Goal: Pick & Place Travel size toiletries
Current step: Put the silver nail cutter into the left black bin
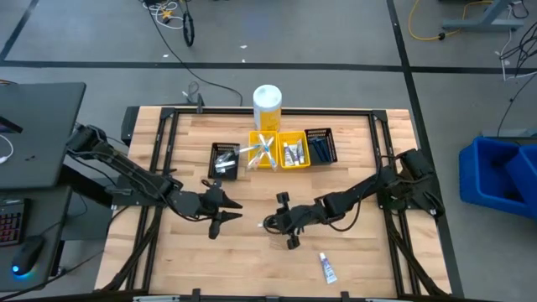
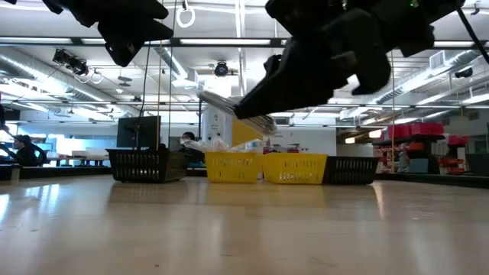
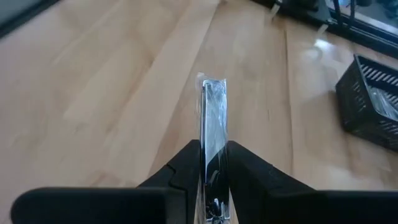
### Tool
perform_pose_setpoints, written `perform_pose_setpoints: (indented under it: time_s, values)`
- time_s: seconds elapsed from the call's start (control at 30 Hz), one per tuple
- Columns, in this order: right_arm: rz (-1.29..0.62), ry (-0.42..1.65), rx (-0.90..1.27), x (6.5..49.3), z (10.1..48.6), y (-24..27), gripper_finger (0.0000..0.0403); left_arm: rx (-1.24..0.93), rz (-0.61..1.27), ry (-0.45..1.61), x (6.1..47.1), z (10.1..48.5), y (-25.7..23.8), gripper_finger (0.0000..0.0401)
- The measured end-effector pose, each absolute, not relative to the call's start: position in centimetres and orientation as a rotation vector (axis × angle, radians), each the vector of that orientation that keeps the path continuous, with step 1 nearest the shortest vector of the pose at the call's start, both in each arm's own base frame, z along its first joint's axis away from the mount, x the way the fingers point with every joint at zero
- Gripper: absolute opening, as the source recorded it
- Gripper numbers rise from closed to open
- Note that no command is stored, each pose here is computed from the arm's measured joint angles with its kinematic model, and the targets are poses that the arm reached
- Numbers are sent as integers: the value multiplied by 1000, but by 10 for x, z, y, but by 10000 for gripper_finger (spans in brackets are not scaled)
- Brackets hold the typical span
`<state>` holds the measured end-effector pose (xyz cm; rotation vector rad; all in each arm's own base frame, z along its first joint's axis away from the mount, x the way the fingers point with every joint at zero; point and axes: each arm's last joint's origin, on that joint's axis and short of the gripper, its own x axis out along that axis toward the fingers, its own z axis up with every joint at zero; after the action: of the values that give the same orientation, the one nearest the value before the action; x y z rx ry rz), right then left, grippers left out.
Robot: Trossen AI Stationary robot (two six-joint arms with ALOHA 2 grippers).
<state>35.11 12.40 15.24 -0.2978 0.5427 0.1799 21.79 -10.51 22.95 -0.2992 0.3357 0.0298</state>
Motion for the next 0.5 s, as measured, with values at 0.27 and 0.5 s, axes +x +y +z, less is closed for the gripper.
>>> perform_pose_setpoints:
  time_s: [0.27,0.5]
  values:
    - [197,434,-268,357,162,123,80,-212,72,345,217,227,-103,134]
    - [196,427,-288,358,162,122,79,-208,124,334,219,227,-98,144]
